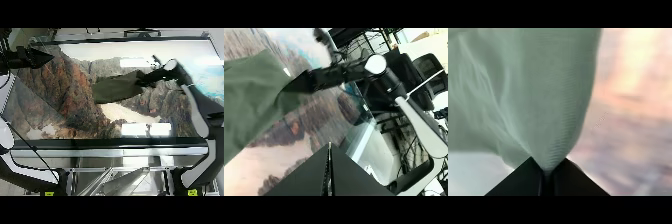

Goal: Fold the shirts.

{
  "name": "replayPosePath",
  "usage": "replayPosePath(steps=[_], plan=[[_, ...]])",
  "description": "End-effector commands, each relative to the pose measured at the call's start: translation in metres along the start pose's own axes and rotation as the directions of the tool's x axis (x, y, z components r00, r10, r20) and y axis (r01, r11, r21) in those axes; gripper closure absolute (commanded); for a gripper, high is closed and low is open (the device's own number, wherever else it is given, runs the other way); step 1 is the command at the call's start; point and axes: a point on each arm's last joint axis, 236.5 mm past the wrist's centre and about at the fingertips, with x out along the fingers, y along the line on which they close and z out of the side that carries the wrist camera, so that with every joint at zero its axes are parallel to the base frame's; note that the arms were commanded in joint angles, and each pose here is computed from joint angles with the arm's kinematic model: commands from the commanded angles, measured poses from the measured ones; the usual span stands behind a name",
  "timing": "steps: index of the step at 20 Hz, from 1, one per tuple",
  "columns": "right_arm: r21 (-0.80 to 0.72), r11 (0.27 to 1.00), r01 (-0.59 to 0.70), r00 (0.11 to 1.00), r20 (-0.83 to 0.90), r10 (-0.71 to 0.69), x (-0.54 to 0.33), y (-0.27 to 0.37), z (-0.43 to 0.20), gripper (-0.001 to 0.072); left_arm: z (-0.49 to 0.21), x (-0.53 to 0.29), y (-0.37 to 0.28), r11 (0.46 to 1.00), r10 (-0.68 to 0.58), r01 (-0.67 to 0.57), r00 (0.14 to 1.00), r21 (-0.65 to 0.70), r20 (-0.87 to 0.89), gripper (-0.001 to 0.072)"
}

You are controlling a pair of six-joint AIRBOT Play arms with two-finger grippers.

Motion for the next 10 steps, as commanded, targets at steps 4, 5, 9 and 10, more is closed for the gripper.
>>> replayPosePath(steps=[4, 5, 9, 10], plan=[[0.391, 0.882, 0.262, 0.880, 0.279, -0.384, -0.203, -0.176, 0.042, 0.0699, -0.016, 0.014, -0.012, 0.999, -0.042, 0.043, 0.996, 0.005, -0.078, 0.0694], [0.478, 0.834, 0.275, 0.847, 0.290, -0.445, -0.229, -0.210, 0.032, 0.0699, -0.018, 0.018, -0.015, 0.999, -0.049, 0.050, 0.995, 0.008, -0.088, 0.0694], [0.771, 0.584, 0.253, 0.709, 0.262, -0.654, -0.303, -0.335, -0.050, 0.0699, -0.025, 0.042, -0.028, 0.996, -0.081, 0.085, 0.988, 0.019, -0.135, 0.0694], [0.827, 0.522, 0.208, 0.679, 0.262, -0.686, -0.312, -0.358, -0.075, 0.0699, -0.028, 0.049, -0.032, 0.995, -0.091, 0.095, 0.985, 0.021, -0.149, 0.0694]])
